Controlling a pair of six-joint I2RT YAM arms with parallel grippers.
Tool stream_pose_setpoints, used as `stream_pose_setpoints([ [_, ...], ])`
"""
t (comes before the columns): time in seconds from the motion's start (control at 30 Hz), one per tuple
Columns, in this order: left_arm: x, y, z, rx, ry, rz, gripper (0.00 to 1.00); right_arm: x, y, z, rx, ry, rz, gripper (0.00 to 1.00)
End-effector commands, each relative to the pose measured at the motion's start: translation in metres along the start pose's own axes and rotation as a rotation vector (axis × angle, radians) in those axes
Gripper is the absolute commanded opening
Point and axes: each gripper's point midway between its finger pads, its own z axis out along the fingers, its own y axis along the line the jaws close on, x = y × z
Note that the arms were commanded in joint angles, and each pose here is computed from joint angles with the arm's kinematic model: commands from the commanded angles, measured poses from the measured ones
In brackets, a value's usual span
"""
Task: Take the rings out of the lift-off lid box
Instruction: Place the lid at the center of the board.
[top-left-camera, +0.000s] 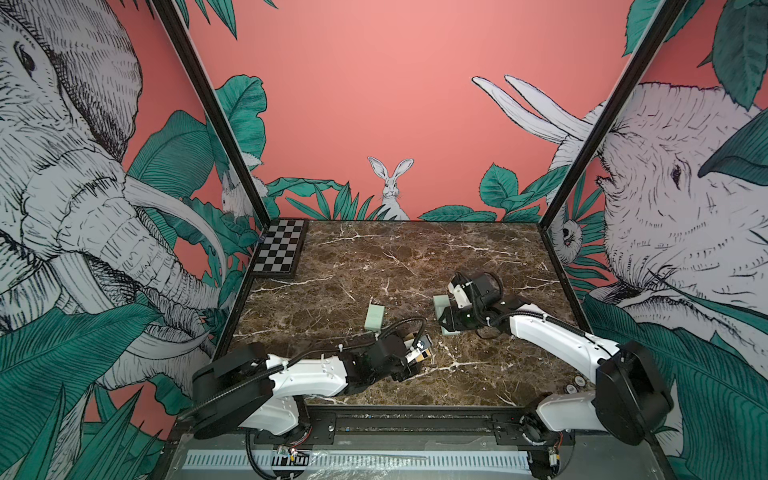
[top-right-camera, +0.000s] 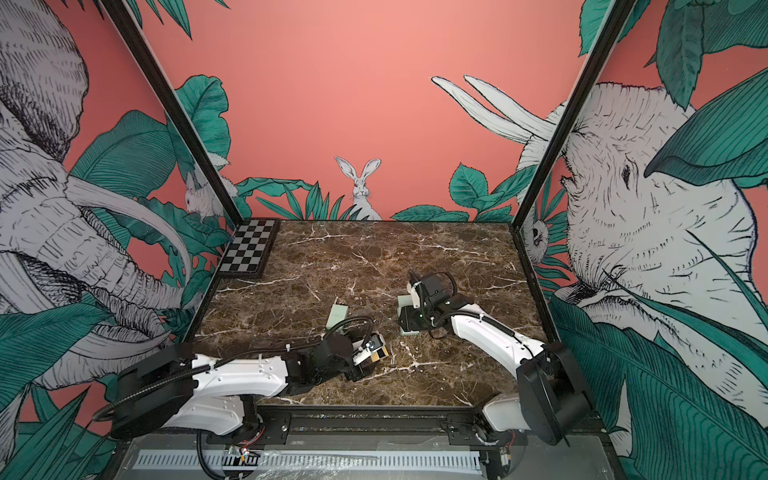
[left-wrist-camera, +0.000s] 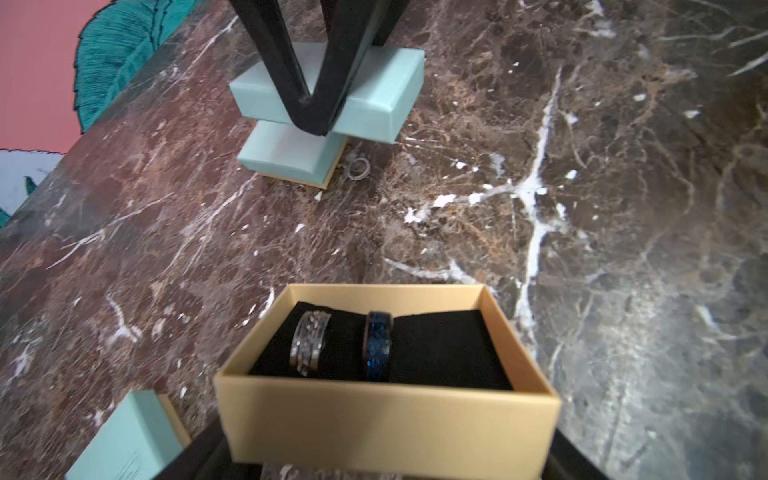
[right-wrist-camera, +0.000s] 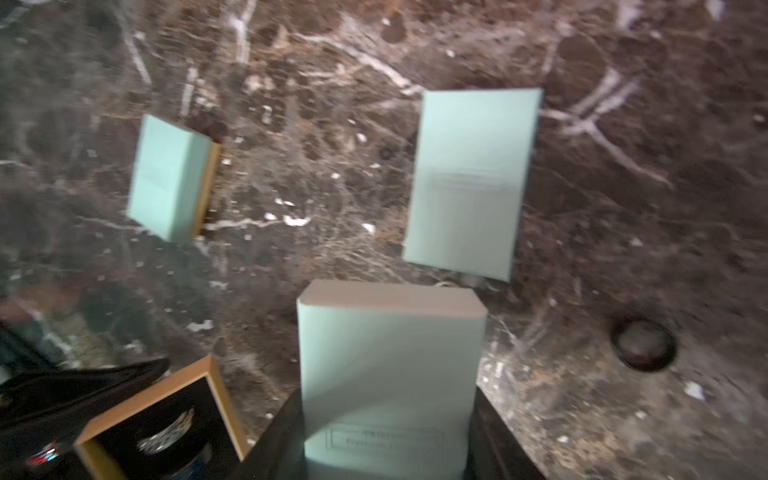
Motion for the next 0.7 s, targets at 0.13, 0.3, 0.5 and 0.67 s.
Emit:
stream_pose_setpoints([
  [0.13, -0.047, 0.037, 0.011, -0.205, -0.113, -0.237, 0.59, 0.039, -0.055, 0.000, 0.271, 0.086, 0.050, 0.42],
  [0.3, -0.047, 0.055, 0.022, -0.378, -0.176, -0.468, 0.59, 0.047, -0.061, -0.003, 0.295, 0.088, 0.093, 0.43],
  [0.5, -0.041, 0.044, 0.039, -0.531, -0.188, -0.579, 0.62, 0.057, -0.063, -0.001, 0.297, 0.118, 0.131, 0.44],
  [0.67, -0.031, 0.039, 0.043, -0.606, -0.210, -0.649, 0.65, 0.065, -0.064, 0.001, 0.302, 0.145, 0.141, 0.45],
])
